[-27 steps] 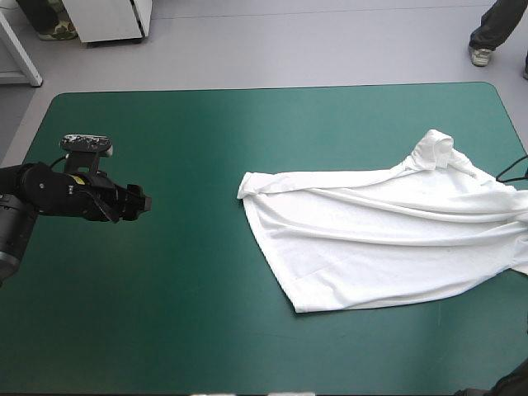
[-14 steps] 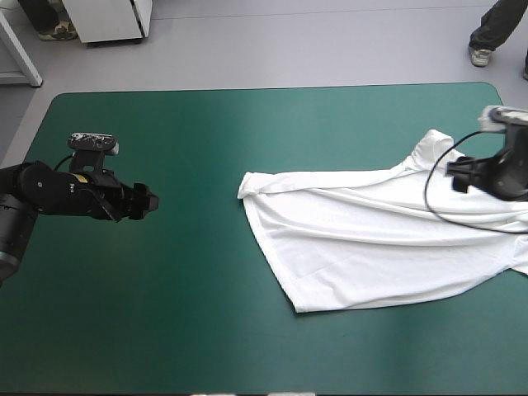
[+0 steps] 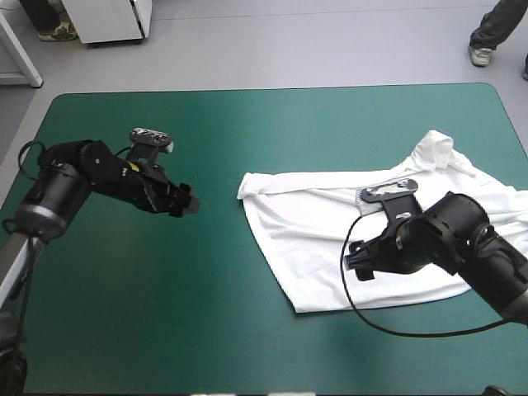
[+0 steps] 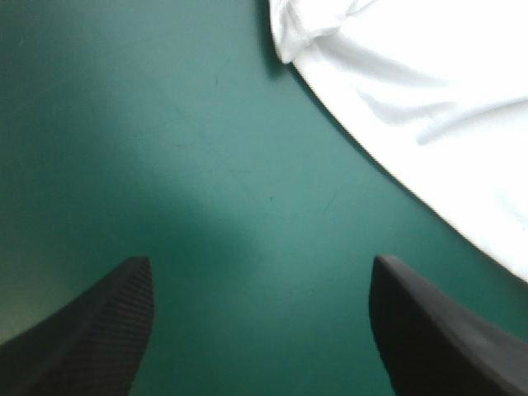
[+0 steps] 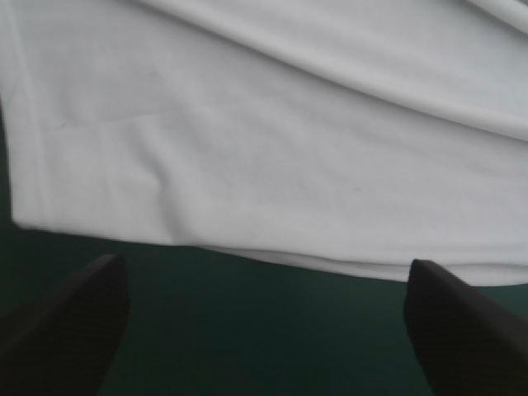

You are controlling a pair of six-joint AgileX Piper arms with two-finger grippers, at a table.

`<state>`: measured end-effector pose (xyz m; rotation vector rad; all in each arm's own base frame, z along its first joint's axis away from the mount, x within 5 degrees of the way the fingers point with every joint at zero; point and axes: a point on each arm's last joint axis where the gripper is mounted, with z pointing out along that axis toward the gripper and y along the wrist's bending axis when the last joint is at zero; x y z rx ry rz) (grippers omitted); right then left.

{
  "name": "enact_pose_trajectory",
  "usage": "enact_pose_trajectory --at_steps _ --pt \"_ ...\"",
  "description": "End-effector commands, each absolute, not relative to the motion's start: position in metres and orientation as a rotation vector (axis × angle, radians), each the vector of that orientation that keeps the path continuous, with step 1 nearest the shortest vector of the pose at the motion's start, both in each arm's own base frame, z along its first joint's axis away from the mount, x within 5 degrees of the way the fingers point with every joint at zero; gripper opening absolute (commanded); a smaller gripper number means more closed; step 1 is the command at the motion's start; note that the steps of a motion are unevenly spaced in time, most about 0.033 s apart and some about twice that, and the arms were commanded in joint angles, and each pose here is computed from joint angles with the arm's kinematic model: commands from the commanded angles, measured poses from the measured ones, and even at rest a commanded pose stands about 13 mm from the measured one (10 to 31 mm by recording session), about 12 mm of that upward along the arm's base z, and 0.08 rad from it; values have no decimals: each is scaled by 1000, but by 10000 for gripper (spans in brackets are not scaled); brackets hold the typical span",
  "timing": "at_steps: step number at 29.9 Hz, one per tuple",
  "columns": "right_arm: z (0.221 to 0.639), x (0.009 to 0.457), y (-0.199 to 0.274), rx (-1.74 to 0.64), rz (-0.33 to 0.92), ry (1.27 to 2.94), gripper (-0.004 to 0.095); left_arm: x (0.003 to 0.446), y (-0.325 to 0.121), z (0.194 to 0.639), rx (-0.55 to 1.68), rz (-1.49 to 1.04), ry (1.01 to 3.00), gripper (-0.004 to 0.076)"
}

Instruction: Fold the cloth

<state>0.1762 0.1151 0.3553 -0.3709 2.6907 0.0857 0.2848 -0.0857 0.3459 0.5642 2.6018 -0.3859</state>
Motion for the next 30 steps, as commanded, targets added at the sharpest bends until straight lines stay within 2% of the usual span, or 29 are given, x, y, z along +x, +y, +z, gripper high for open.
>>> enact_pose_trajectory --at_steps 1,4,10,16,25,30 --pt "361 165 131 -445 128 2632 831 302 -113 367 600 -345 2506 527" --pt "360 156 142 -502 157 2631 831 327 -137 360 672 -280 2499 527" --pt "357 141 156 -579 209 2637 831 373 -168 342 690 -347 2527 527" --pt "335 128 163 -635 158 2688 831 406 -188 309 719 -348 2607 527" --pt "325 125 162 -654 136 2715 831 413 -226 276 790 -338 2613 524" --pt "321 128 166 -700 111 2719 831 418 -234 247 774 -344 2682 437"
